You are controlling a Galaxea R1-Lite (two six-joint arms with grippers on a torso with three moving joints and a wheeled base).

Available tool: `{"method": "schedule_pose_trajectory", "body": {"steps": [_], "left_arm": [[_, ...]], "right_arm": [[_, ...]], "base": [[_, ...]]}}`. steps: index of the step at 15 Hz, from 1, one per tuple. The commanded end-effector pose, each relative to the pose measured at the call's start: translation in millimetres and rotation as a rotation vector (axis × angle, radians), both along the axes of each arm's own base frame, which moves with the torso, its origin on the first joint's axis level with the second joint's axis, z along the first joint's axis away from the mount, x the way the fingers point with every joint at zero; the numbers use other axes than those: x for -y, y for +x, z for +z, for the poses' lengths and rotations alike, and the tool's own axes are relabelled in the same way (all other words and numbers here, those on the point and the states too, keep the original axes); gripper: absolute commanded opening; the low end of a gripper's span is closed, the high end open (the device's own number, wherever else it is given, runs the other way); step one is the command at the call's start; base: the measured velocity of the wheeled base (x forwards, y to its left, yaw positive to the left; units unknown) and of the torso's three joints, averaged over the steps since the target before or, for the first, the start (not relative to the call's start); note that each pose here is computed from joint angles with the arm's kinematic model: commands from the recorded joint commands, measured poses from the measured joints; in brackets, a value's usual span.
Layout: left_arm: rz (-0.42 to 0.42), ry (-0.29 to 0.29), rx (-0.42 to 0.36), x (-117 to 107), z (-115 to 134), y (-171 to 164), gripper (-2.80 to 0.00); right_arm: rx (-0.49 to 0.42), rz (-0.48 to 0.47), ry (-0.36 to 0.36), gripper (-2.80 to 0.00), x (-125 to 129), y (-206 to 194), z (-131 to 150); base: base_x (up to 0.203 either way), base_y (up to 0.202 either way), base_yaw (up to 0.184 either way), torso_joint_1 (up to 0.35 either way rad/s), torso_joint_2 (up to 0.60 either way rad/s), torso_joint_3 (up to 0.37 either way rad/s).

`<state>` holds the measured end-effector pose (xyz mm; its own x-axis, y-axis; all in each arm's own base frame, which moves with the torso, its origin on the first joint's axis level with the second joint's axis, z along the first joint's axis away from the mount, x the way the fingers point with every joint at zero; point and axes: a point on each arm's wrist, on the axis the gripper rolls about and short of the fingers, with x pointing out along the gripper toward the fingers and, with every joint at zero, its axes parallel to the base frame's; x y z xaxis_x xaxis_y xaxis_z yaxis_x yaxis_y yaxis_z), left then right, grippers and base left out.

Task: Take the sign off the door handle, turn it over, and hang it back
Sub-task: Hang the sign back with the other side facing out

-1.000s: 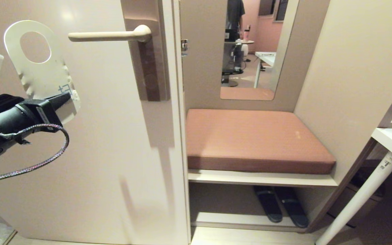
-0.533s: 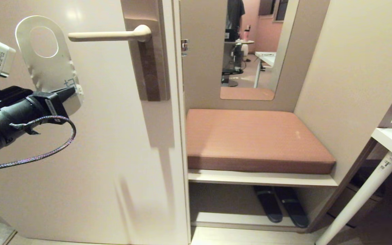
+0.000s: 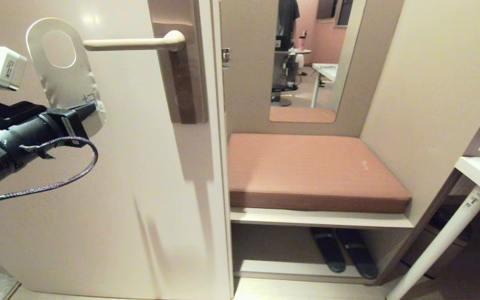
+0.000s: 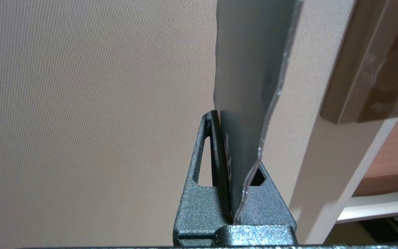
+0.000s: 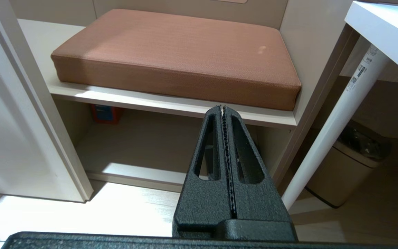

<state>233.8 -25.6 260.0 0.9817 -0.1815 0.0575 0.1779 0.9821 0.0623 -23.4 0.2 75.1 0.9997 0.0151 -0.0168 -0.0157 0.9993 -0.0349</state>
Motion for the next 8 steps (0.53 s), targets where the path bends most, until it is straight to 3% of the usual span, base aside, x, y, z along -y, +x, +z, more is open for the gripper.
{"method": "schedule_pose_trajectory", "body": {"steps": [1,8], "left_arm": [[-0.001,0.000,0.003,0.6,1.0,5.5,-2.80],[-0.017,0.001,0.007,5.8,3.8,18.4,-2.80]], "right_arm": [[0.000,0.000,0.000,-2.80,0.0,0.0,-0.1],[0.000,0.000,0.000,-2.80,0.0,0.0,-0.1]], "base": [[0.000,0.000,0.000,0.000,0.00,0.000],[0.000,0.000,0.000,0.000,0.00,0.000]]}}
